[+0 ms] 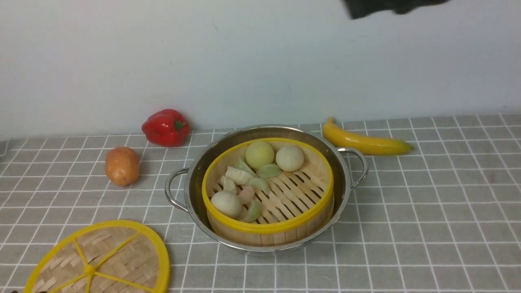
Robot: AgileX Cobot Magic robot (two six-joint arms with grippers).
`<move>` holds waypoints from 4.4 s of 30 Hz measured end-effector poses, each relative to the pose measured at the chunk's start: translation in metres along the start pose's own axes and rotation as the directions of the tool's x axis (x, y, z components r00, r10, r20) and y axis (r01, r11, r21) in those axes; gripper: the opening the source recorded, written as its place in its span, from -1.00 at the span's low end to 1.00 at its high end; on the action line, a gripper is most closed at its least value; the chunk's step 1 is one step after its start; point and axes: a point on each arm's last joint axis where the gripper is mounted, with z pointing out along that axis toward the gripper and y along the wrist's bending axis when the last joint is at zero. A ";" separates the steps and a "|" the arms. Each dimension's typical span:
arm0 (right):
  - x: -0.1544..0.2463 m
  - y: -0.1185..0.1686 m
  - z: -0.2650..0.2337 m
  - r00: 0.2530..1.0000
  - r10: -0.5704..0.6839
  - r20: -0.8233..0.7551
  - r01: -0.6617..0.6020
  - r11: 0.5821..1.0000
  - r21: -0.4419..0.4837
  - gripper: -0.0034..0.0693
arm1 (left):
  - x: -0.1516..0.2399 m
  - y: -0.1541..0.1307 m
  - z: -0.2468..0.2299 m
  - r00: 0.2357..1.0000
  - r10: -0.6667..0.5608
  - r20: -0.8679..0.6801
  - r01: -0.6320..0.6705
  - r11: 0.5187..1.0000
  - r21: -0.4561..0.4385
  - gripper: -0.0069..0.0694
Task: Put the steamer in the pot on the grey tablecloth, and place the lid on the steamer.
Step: 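Grasp the bamboo steamer lid lying on the table by its centre knob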
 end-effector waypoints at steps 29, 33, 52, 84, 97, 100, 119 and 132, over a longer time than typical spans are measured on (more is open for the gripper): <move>0.316 -0.057 -0.089 0.910 0.064 0.410 -0.211 0.922 0.324 -0.44 | 0.000 0.000 0.000 1.000 0.000 0.000 0.000 1.000 0.000 -0.18; 0.334 -0.054 -0.087 0.906 0.058 0.418 -0.210 0.921 0.327 -0.40 | 0.000 0.000 0.000 1.000 0.000 0.000 0.000 1.000 0.000 -0.18; 0.354 -0.057 -0.087 0.924 0.214 0.318 -0.328 0.870 0.369 -0.26 | 0.000 0.000 0.000 1.000 0.000 0.000 0.000 1.000 0.000 -0.18; 0.354 -0.051 -0.085 0.905 0.277 0.323 -0.373 0.881 0.290 -0.25 | 0.000 0.000 0.000 1.000 0.000 0.000 0.000 1.000 0.000 -0.18; 0.353 -0.049 -0.084 0.954 0.128 0.270 -0.213 0.926 0.313 -0.25 | 0.000 0.000 0.000 1.000 0.000 0.000 0.000 1.000 0.000 -0.18; 0.353 -0.049 -0.084 0.954 0.127 0.270 -0.212 0.926 0.313 -0.25 | 0.000 0.000 0.000 1.000 0.000 0.000 0.000 1.000 0.000 -0.18; 0.353 -0.049 -0.084 0.954 0.129 0.270 -0.213 0.926 0.312 -0.25 | 0.000 0.000 0.000 1.000 0.000 0.000 0.000 1.000 0.000 -0.18; 0.353 -0.049 -0.084 0.954 0.128 0.270 -0.213 0.926 0.312 -0.25 | -0.019 -0.003 -0.002 0.916 -0.357 0.185 0.342 0.934 0.107 -0.18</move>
